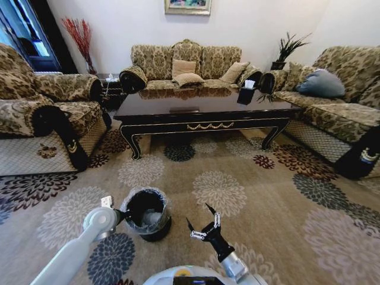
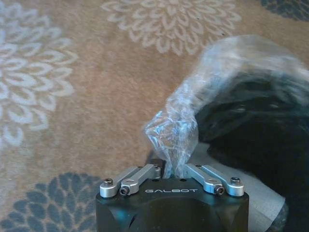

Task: Move to the front of the table and pick up the trash from the floor, then place it into the trash bin.

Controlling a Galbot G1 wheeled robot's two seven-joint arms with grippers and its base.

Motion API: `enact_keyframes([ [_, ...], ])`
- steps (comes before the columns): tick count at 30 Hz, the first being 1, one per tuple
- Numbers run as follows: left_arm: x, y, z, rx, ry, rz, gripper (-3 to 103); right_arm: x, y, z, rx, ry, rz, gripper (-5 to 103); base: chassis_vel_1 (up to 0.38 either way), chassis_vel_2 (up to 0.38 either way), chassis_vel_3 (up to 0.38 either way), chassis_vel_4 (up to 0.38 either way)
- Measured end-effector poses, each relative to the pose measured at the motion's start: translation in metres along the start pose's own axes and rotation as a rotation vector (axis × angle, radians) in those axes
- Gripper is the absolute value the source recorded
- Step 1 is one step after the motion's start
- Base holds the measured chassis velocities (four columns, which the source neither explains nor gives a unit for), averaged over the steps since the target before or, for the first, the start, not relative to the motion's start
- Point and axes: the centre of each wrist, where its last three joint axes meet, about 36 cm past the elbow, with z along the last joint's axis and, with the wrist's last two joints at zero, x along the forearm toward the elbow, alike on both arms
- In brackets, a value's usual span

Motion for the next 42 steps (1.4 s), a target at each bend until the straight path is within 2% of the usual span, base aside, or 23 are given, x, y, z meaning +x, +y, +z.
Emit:
enact_keyframes([
  [3, 0.002, 0.001, 0.001, 0.000, -0.005, 0.000, 26, 0.001, -0.001, 0.001, 0.001, 0.005, 0.008, 100, 0.000, 0.000, 0.000, 0.000],
  [5, 0.004, 0.001, 0.001, 0.000, -0.010, 0.005, 26, 0.001, -0.002, 0.001, 0.000, 0.007, 0.012, 100, 0.000, 0.000, 0.000, 0.000],
  [9, 0.017, 0.000, 0.005, -0.014, -0.038, 0.021, 47, 0.000, -0.006, 0.001, -0.007, 0.011, 0.031, 100, 0.000, 0.000, 0.000, 0.000],
  [10, 0.017, 0.000, 0.005, -0.014, -0.038, 0.021, 47, 0.000, -0.006, 0.001, -0.007, 0.011, 0.031, 100, 0.000, 0.000, 0.000, 0.000],
  [11, 0.022, -0.001, 0.007, -0.019, -0.047, 0.027, 53, 0.000, -0.007, 0.001, -0.010, 0.012, 0.037, 100, 0.000, 0.000, 0.000, 0.000],
  [12, 0.028, -0.001, 0.009, -0.021, -0.057, 0.033, 53, 0.000, -0.008, 0.000, -0.014, 0.013, 0.043, 100, 0.000, 0.000, 0.000, 0.000],
  [15, 0.050, -0.003, 0.022, -0.025, -0.093, 0.046, 69, 0.000, -0.009, -0.002, -0.051, 0.002, 0.068, 100, 0.000, 0.000, 0.000, 0.000],
  [16, 0.050, -0.003, 0.022, -0.025, -0.093, 0.046, 69, 0.000, -0.009, -0.002, -0.051, 0.002, 0.068, 100, 0.000, 0.000, 0.000, 0.000],
  [17, 0.058, -0.003, 0.026, -0.028, -0.116, 0.047, 75, -0.001, -0.009, -0.003, -0.075, -0.009, 0.085, 100, 0.000, 0.000, 0.000, 0.000],
  [18, 0.068, -0.002, 0.031, -0.039, -0.161, 0.043, 75, -0.002, -0.010, -0.005, -0.106, -0.021, 0.110, 100, 0.000, 0.000, 0.000, 0.000],
  [20, 0.082, 0.003, 0.037, -0.052, -0.260, 0.045, 86, -0.003, -0.015, -0.006, -0.147, -0.034, 0.158, 100, 0.000, 0.000, 0.000, 0.000],
  [21, 0.082, 0.003, 0.037, -0.052, -0.260, 0.045, 86, -0.003, -0.015, -0.006, -0.147, -0.034, 0.158, 100, 0.000, 0.000, 0.000, 0.000],
  [23, 0.091, 0.013, 0.042, -0.059, -0.418, 0.029, 96, -0.004, -0.026, -0.006, -0.171, -0.044, 0.210, 100, 0.000, 0.000, 0.000, 0.000],
  [25, 0.095, 0.023, 0.050, -0.054, -0.572, 0.036, 99, -0.004, -0.039, -0.005, -0.181, -0.049, 0.258, 100, 0.000, 0.000, 0.000, 0.000],
  [26, 0.095, 0.023, 0.050, -0.054, -0.572, 0.036, 99, -0.004, -0.039, -0.005, -0.181, -0.049, 0.258, 100, 0.000, 0.000, 0.000, 0.000],
  [28, 0.098, 0.030, 0.061, -0.069, -0.700, 0.048, 100, -0.004, -0.055, -0.003, -0.187, -0.051, 0.309, 100, 0.000, 0.000, 0.000, 0.000],
  [30, 0.100, 0.036, 0.076, -0.102, -0.774, 0.071, 100, -0.002, -0.070, -0.002, -0.197, -0.051, 0.352, 100, 0.000, 0.000, 0.000, 0.000],
  [31, 0.100, 0.036, 0.076, -0.102, -0.774, 0.071, 100, -0.002, -0.070, -0.002, -0.197, -0.051, 0.352, 100, 0.000, 0.000, 0.000, 0.000],
  [35, 0.096, 0.040, 0.101, -0.202, -0.877, 0.130, 100, 0.003, -0.095, -0.004, -0.218, -0.060, 0.402, 100, 0.000, 0.000, 0.000, 0.000],
  [38, 0.091, 0.042, 0.110, -0.211, -0.911, 0.159, 100, 0.006, -0.102, -0.001, -0.226, -0.054, 0.411, 100, 0.000, 0.000, 0.000, 0.000],
  [42, 0.082, 0.050, 0.126, -0.246, -0.995, 0.203, 100, 0.017, -0.115, 0.022, -0.226, -0.016, 0.441, 100, 0.000, 0.000, 0.000, 0.000],
])
